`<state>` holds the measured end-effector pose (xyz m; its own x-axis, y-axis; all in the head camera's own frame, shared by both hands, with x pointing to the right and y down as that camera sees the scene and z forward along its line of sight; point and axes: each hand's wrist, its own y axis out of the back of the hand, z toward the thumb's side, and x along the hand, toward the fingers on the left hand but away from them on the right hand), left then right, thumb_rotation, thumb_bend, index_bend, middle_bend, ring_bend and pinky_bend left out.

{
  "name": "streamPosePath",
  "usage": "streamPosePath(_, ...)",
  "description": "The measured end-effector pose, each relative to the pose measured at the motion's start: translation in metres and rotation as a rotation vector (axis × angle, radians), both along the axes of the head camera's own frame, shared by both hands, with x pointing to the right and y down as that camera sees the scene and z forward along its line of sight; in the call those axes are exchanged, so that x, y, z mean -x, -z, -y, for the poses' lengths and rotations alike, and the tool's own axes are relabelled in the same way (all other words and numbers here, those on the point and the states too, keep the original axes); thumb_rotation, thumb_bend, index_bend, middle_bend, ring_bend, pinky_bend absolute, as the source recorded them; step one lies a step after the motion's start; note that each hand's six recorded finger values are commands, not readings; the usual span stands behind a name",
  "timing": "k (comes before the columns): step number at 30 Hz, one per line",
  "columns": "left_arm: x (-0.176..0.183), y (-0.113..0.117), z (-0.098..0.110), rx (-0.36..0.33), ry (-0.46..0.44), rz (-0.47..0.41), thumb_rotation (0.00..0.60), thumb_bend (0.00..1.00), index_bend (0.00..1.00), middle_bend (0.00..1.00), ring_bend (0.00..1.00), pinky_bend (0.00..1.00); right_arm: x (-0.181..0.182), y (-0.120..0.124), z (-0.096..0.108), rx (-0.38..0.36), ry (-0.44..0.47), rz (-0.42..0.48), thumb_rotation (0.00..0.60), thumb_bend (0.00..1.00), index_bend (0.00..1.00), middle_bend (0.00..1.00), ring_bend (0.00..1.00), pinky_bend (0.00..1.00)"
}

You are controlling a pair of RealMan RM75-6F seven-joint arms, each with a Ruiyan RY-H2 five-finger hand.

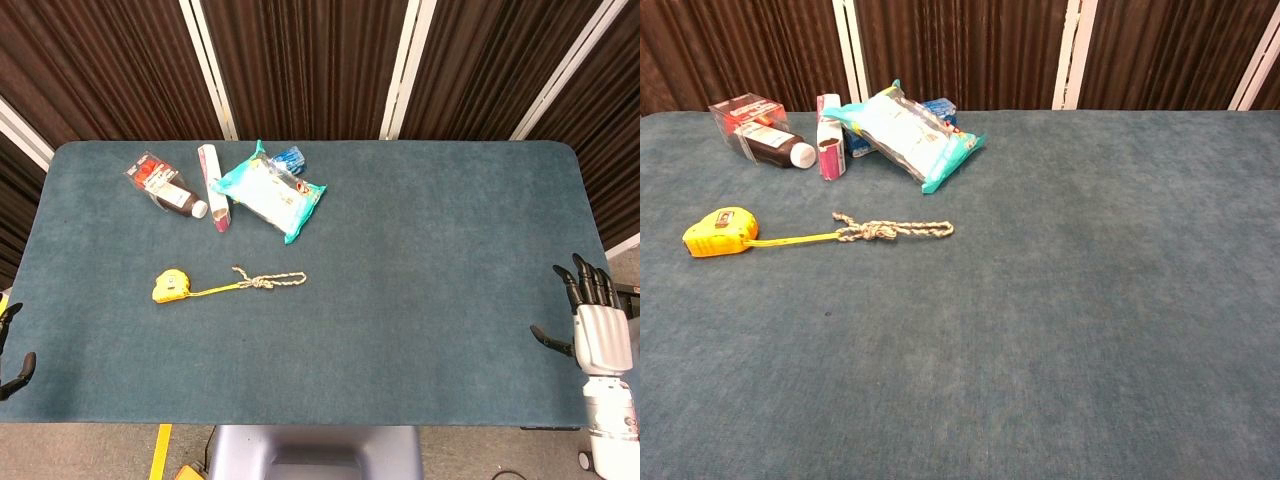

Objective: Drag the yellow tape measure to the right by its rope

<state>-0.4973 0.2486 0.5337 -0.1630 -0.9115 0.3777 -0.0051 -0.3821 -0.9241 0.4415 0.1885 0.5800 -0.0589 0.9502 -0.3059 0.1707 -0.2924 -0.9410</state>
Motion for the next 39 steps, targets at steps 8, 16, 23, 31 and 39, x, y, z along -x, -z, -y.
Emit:
streamPosePath(8,-0.005,0.005,-0.001,-0.022,-0.021,-0.014,0.6,0.41,0.14,0.0,0.0,0.11,0.002,0.002,-0.002,0.005,0.009,0.023,0.6,0.24,0.25,0.03,0.01,0.0)
streamPosePath(16,-0.005,0.009,-0.002,-0.033,-0.03,-0.033,0.6,0.41,0.14,0.0,0.0,0.11,0.006,-0.002,-0.004,0.029,0.039,0.027,0.6,0.24,0.25,0.03,0.01,0.0)
streamPosePath(23,-0.006,0.01,-0.003,-0.035,-0.03,-0.044,0.6,0.41,0.14,0.0,0.0,0.11,0.037,-0.023,0.008,0.11,0.124,0.099,0.6,0.24,0.26,0.03,0.01,0.0)
streamPosePath(31,0.001,0.017,-0.003,-0.055,-0.01,-0.041,0.6,0.41,0.14,0.0,0.0,0.11,0.143,-0.06,0.054,0.205,0.387,0.11,0.6,0.24,0.32,0.03,0.01,0.0)
streamPosePath(39,0.012,0.024,-0.005,-0.07,0.032,-0.012,0.6,0.41,0.14,0.0,0.0,0.11,0.314,-0.084,0.088,0.184,0.591,0.246,0.6,0.24,0.38,0.04,0.03,0.0)
